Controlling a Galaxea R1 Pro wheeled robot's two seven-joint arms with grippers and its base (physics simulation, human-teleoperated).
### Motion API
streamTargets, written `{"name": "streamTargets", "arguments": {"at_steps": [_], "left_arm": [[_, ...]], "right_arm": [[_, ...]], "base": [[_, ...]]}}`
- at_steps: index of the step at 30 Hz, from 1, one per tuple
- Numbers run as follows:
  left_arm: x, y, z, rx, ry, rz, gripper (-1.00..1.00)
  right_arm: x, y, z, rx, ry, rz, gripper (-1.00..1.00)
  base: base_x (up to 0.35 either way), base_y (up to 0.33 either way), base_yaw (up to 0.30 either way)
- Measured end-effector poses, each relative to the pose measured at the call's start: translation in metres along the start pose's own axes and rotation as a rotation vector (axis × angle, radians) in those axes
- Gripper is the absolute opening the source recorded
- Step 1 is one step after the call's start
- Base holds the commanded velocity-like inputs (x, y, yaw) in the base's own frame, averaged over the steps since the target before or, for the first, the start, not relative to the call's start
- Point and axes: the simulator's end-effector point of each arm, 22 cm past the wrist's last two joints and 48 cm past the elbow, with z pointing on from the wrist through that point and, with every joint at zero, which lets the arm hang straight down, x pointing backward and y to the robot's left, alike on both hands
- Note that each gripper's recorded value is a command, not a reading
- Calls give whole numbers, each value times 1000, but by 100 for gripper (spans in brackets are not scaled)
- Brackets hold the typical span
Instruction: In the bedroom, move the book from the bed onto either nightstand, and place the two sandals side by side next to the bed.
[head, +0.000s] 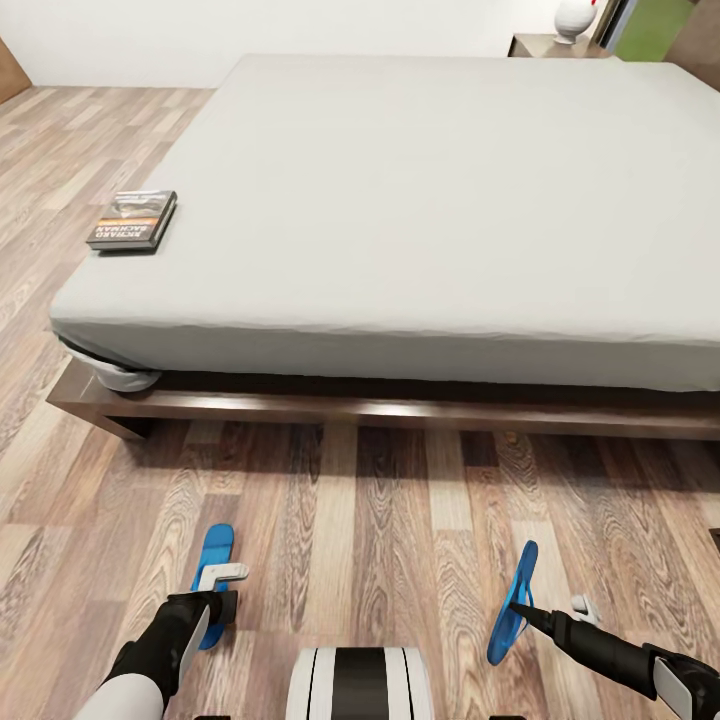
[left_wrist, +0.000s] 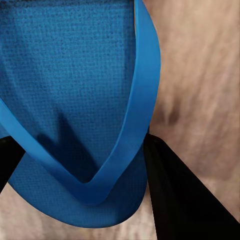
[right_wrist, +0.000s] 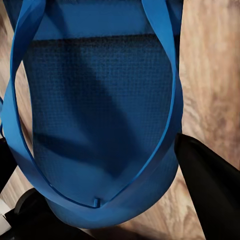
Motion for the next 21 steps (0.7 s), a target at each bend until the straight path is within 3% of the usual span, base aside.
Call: {"name": "streamTargets", "arguments": {"at_steps": [7,21], "left_arm": [[0,2,0,-3,1,-1,-100],[0,3,0,-4,0,-1,-100]], "right_arm": [[0,0,0,0,0,0,-100],[0,0,0,0,0,0,-100]], "base": [[260,154,0],[236,249,0]]}}
